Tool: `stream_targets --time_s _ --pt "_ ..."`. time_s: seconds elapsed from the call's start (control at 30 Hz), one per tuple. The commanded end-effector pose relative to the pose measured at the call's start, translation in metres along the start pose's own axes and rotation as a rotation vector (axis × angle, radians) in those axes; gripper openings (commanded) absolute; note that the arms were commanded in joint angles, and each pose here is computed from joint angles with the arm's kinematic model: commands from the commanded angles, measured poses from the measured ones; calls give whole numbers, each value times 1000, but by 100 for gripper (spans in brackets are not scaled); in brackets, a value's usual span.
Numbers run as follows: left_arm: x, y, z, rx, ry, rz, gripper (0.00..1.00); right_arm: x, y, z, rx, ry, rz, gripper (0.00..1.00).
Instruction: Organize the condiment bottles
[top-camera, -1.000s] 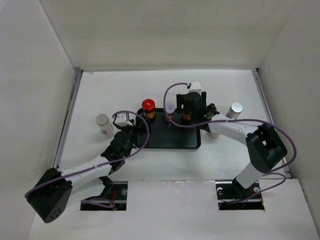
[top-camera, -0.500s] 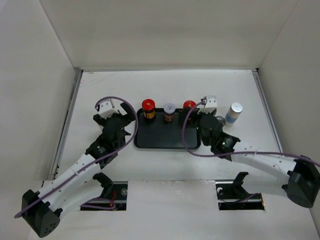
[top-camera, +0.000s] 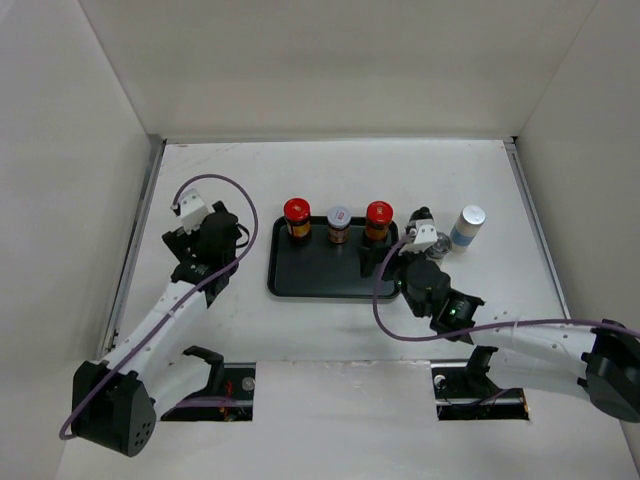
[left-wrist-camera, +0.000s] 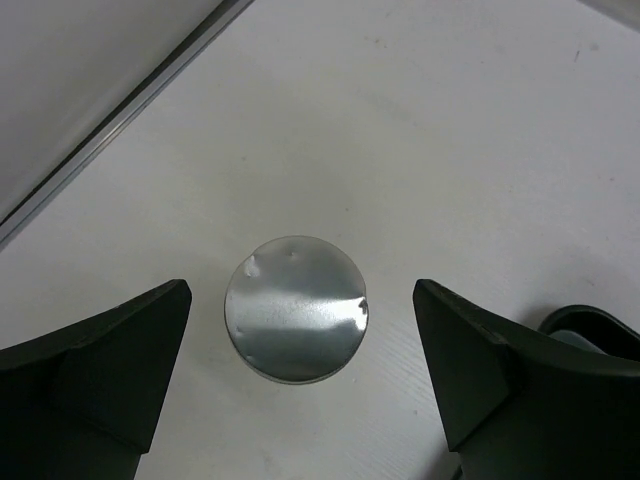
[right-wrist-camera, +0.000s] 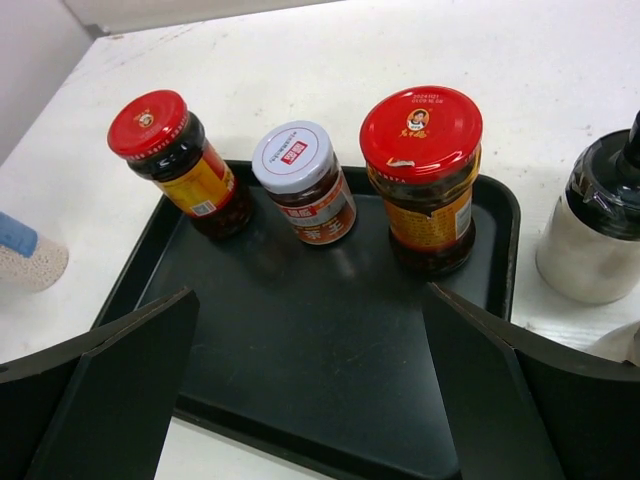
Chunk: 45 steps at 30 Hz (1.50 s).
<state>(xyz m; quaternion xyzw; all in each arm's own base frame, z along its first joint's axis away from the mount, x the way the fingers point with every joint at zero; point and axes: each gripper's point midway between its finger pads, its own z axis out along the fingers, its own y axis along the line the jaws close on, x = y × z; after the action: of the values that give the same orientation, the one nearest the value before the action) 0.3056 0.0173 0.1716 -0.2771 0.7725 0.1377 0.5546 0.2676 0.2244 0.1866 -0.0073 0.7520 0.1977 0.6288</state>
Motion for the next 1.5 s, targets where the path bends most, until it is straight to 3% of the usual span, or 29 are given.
stream_targets --time_s 0.0,0.2,0.3,0.37,0.47,0.6,0.73,1.03,1.37,1.4,1.47 --pt "-16 -12 8 18 -5 -49 94 -19 11 1 -39 -68 72 100" --pt "-5 -19 19 42 15 -61 79 -14 13 1 -48 -57 69 100" --pt "1 -20 18 57 25 -59 63 -14 14 0 -53 -53 72 100" --pt "-5 -21 12 80 12 -79 49 -14 11 1 -47 -57 75 100" --pt "-34 -30 -10 153 -50 -116 42 -12 8 1 -38 -56 83 100" --pt "-66 -52 -47 277 -95 -130 40 -8 0 7 -4 -49 71 100" --pt "-62 -81 -83 416 -63 -76 40 -6 -3 9 8 -44 63 100" --pt "-17 -153 -124 636 0 -10 41 -13 -20 11 73 -73 64 100" --pt "46 -170 -121 662 53 106 42 -26 -27 3 97 -102 84 100" --pt "49 -171 -121 673 53 101 43 -28 -26 3 93 -103 86 96" --pt "56 -171 -121 683 62 105 46 -30 -25 2 91 -99 86 70"
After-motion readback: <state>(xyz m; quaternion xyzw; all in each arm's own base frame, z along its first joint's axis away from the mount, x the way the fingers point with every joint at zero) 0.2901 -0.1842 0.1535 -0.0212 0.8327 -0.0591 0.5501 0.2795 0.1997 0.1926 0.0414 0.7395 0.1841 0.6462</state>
